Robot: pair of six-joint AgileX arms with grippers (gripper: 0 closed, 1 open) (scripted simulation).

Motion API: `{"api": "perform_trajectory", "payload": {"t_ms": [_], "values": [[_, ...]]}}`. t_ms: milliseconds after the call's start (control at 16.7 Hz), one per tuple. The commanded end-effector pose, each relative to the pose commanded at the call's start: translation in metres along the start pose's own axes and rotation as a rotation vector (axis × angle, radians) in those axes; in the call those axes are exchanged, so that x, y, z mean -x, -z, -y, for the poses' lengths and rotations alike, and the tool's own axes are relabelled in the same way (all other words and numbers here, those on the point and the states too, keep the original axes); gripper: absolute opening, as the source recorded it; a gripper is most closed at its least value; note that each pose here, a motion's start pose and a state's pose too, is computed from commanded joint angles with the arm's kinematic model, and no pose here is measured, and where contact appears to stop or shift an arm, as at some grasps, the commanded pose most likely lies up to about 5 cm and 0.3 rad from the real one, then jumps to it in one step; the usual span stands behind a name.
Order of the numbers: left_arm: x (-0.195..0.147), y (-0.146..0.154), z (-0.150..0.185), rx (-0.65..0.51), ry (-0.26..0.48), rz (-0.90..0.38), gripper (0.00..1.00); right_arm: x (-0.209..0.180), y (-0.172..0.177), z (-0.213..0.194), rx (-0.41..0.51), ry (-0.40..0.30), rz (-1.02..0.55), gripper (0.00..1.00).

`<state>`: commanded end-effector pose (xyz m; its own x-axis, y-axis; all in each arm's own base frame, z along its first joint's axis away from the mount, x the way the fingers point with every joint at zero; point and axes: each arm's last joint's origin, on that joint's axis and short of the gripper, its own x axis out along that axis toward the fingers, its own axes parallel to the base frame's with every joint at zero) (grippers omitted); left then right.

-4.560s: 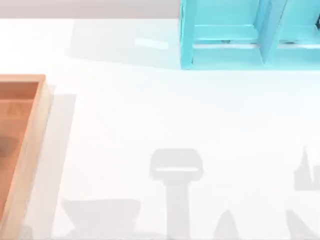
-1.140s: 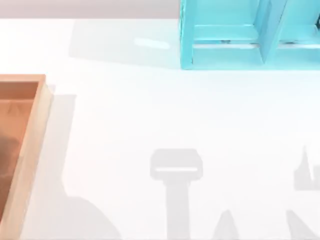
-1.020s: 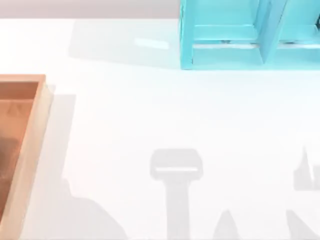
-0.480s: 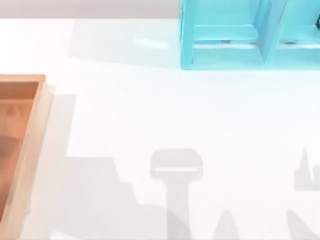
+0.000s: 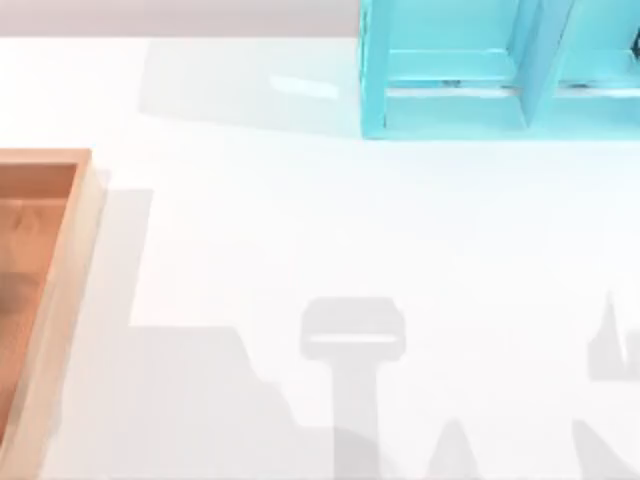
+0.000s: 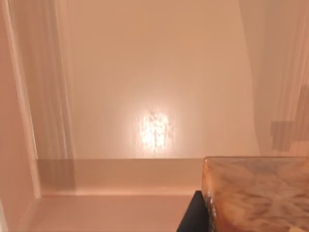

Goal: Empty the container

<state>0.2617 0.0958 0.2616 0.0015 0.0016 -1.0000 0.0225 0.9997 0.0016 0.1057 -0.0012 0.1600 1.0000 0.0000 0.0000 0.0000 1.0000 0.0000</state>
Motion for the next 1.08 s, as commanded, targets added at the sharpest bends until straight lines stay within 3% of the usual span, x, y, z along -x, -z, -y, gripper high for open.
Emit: {"api": "perform_trajectory", "payload": {"t_ms": [240, 540, 840, 1080], "values": [[-0.001, -0.011, 0.006, -0.01, 0.002, -0.011, 0.0, 0.0, 0.0, 0.0, 0.0, 0.0, 0.0, 1.0], [-0.003, -0.081, 0.045, -0.01, 0.0, -0.041, 0.0, 0.0, 0.0, 0.0, 0.0, 0.0, 0.0, 1.0], [-0.034, -0.179, 0.138, 0.007, -0.009, -0.028, 0.0, 0.0, 0.0, 0.0, 0.0, 0.0, 0.0, 1.0], [-0.07, -0.208, 0.233, 0.004, -0.007, -0.013, 0.0, 0.0, 0.0, 0.0, 0.0, 0.0, 0.0, 1.0]]}}
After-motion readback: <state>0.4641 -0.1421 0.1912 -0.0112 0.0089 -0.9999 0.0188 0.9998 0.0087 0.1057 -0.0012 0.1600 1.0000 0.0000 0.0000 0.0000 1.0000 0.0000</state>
